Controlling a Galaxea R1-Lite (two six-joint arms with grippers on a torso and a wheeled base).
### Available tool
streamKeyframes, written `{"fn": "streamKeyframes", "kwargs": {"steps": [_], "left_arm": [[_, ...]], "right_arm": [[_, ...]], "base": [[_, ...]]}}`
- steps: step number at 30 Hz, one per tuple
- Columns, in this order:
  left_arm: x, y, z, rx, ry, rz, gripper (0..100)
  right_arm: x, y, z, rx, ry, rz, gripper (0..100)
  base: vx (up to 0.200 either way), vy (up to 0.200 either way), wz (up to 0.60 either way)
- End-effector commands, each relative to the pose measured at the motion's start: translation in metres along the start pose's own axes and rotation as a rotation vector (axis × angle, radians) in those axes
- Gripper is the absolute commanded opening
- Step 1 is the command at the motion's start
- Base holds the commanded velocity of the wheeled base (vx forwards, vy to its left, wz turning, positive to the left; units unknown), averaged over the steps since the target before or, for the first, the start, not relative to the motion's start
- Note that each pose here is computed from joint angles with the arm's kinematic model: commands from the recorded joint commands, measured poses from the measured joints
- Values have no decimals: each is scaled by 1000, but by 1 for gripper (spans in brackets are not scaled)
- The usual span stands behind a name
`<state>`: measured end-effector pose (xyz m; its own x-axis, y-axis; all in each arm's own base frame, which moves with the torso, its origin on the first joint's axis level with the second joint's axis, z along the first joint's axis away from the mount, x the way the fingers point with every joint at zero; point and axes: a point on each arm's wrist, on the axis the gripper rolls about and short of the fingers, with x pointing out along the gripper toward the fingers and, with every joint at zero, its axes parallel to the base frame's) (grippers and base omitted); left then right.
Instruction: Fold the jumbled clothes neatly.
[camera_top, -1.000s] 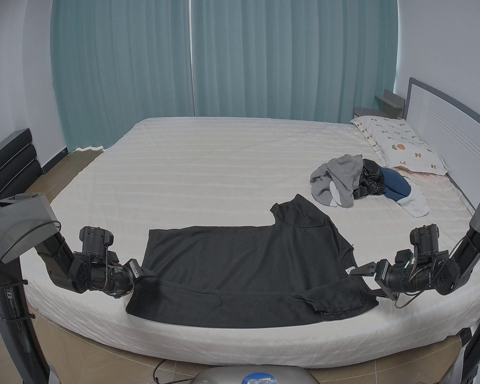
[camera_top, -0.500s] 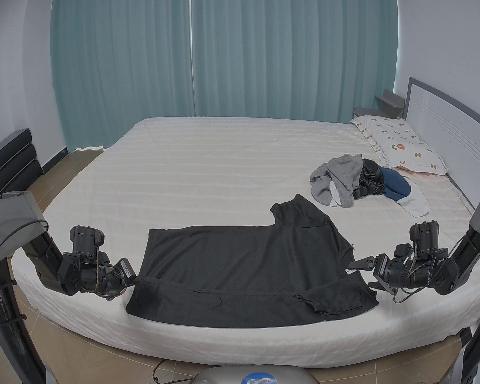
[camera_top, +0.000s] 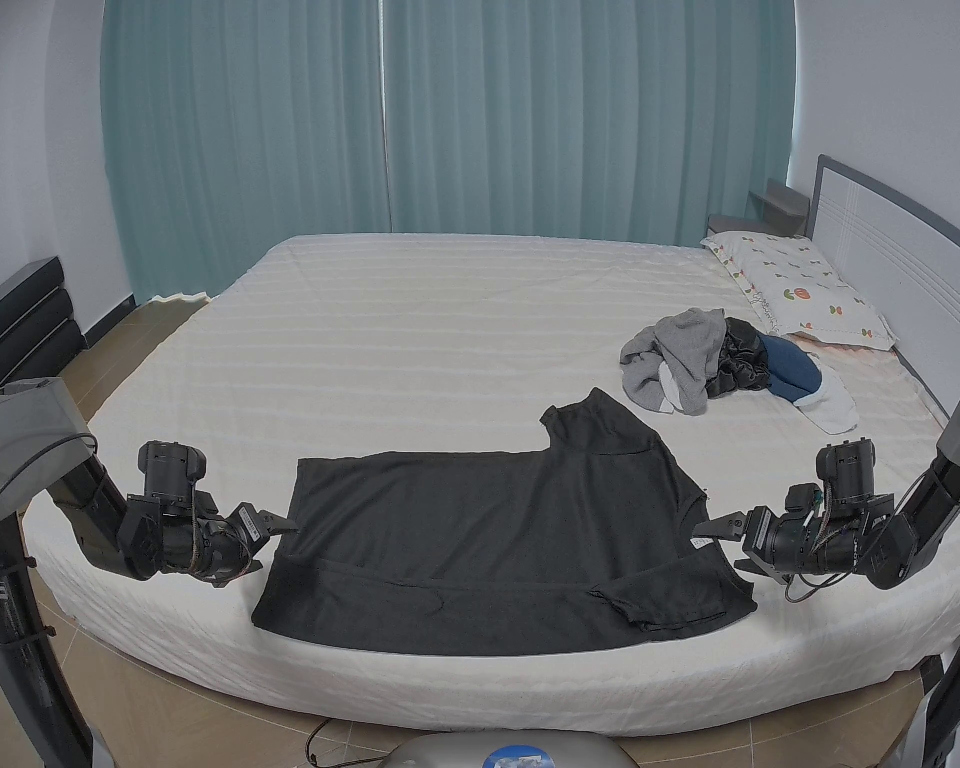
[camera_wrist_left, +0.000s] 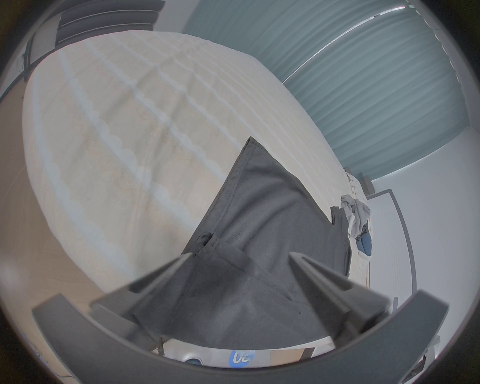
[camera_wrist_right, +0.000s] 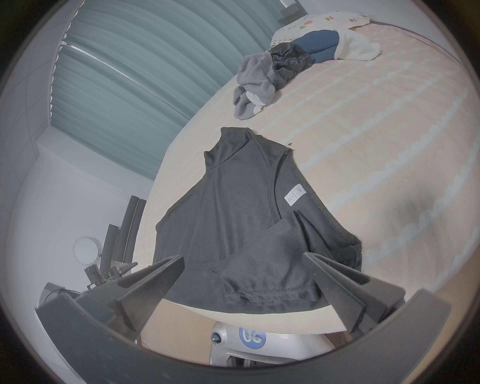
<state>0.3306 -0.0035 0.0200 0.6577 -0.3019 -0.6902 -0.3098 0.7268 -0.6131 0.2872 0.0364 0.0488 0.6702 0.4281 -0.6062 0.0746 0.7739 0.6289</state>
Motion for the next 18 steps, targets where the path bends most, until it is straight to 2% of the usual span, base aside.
{"fn": "streamKeyframes", "kwargs": {"steps": [1, 10, 11, 18], "left_arm": [[21, 1, -3, 12, 27, 14, 100], [25, 2, -2, 15, 26, 15, 100], [25, 2, -2, 17, 26, 15, 0], [21, 5, -5, 13, 34, 29, 0]], "right_arm": [[6, 7, -3, -22, 15, 16, 100], [15, 9, 0, -31, 19, 21, 100], [15, 8, 0, -31, 17, 19, 100], [16, 5, 1, -36, 12, 7, 100]], "base": [[0, 0, 0], [0, 0, 0], [0, 0, 0], [0, 0, 0]]}}
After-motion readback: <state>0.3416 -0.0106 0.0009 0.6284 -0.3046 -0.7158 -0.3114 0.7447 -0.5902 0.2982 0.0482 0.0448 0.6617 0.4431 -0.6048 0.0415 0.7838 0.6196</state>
